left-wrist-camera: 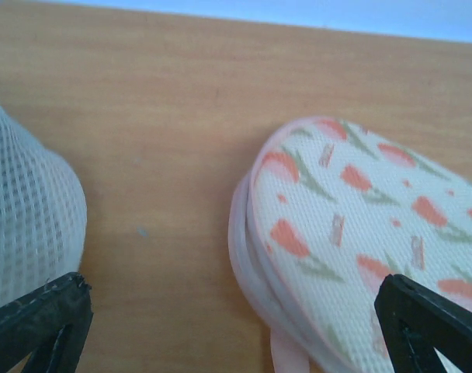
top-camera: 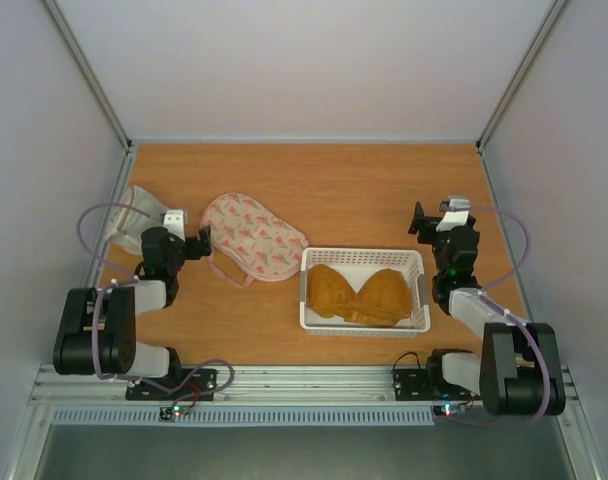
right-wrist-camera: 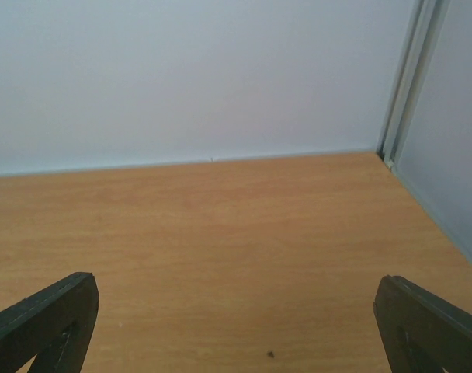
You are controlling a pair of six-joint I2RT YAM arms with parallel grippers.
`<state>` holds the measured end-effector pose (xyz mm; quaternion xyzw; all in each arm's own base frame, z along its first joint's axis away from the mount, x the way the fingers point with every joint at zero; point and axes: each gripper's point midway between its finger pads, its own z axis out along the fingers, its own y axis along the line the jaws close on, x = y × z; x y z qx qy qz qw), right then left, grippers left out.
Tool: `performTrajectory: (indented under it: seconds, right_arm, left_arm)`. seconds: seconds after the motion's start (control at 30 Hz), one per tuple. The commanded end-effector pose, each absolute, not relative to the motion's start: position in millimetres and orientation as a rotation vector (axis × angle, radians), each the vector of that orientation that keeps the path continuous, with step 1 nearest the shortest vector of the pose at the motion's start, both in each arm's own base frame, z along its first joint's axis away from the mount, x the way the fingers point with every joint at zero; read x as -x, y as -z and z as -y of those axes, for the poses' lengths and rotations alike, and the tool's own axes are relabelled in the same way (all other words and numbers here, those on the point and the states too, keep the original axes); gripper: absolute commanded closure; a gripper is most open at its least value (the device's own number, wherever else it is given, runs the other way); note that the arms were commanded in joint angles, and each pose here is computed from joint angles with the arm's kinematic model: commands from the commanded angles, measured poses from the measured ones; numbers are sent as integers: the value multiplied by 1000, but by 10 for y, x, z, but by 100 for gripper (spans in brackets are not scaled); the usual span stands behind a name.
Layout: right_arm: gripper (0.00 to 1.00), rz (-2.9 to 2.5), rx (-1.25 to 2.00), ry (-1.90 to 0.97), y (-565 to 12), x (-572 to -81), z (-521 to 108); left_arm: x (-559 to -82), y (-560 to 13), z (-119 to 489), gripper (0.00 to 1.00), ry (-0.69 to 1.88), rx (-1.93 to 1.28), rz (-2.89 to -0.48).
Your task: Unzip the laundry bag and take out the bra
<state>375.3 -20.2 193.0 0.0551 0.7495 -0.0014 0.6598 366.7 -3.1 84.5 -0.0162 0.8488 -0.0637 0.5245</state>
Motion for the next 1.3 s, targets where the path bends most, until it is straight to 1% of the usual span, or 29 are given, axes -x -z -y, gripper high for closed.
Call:
performTrajectory:
  seconds: [0.0, 0.1, 0.17, 0.4, 1.27]
  right_arm:
    - [2, -1583, -155, 55, -1923, -3719, 299]
    - [2, -1592, -139, 84, -1793, -3707, 313]
    - [2, -1577, -117, 62, -1777, -3717, 267]
    - [2, -1561, -66, 13, -1527, -3777, 150]
    - [2, -1576, -37, 11, -1496, -3815, 95]
  left_arm:
    - [-3956, -1282, -20, 1, 100, 10, -1788]
    - [-4024, -1208, -22, 1, 99, 16, -1765]
    - [-4031, -1147, -1, 1, 91, 6, -1825]
    - [-4068, -1148, 8, 1, 92, 5, -1820]
    - [-4072, -1154, 14, 1, 92, 2, -1814]
